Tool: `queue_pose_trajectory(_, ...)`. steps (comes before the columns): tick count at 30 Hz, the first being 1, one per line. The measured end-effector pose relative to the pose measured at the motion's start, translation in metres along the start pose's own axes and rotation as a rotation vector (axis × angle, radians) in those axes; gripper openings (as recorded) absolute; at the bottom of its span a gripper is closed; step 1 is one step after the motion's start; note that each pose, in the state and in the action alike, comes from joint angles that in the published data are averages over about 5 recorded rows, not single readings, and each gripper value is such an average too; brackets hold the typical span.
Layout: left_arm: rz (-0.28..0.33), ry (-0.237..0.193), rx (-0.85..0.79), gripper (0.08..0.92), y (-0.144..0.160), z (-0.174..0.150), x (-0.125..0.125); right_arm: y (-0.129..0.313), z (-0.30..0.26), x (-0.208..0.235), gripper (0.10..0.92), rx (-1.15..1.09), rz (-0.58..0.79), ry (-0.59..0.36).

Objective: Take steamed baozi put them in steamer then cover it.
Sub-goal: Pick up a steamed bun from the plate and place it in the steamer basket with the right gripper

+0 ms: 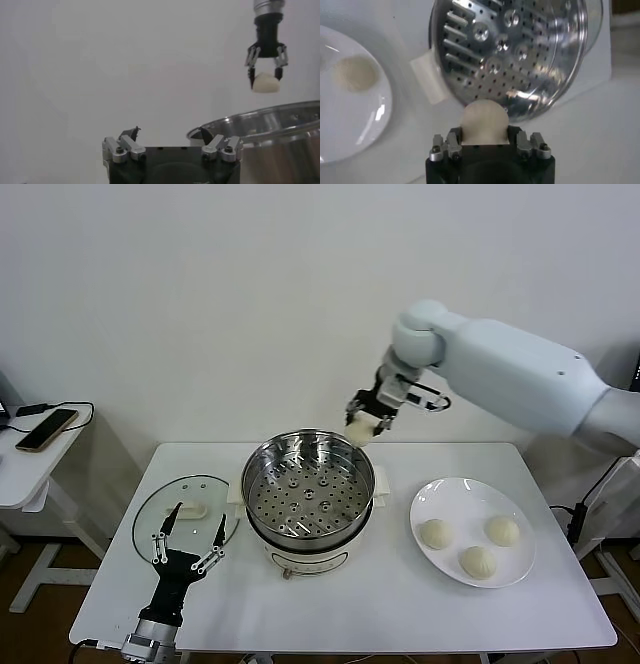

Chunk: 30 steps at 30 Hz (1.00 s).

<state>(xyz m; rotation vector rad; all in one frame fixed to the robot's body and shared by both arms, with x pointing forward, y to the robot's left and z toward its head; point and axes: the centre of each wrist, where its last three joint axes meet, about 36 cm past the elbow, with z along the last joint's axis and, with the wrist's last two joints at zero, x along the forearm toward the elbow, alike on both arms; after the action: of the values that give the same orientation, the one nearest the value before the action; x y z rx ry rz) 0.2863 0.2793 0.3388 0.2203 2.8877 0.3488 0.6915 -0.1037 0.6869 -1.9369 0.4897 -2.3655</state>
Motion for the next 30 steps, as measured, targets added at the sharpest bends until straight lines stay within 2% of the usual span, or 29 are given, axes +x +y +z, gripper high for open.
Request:
queue_pose_trajectory(9,-0.005,0.0,-0.005,0.823,0.003,0.002,0.0,-0.04,-0.012,-0.049,0.615,0.096,-0.039,-0.02)
queue_pose_trajectory(21,-0.01,-0.005,-0.004,0.823,0.004,0.005,0.0,-0.063,-0.016,-0.097,0.633,0.115,-0.061,-0.02)
queue_pose_trajectory(25,-0.01,-0.007,-0.003,0.823,0.004,0.005,-0.001,-0.066,-0.017,-0.108,0.666,0.115,-0.071,-0.022)
queue_pose_trajectory(30,-0.01,-0.009,-0.003,0.823,0.004,0.005,-0.001,-0.068,-0.017,-0.113,0.772,0.114,-0.075,-0.024)
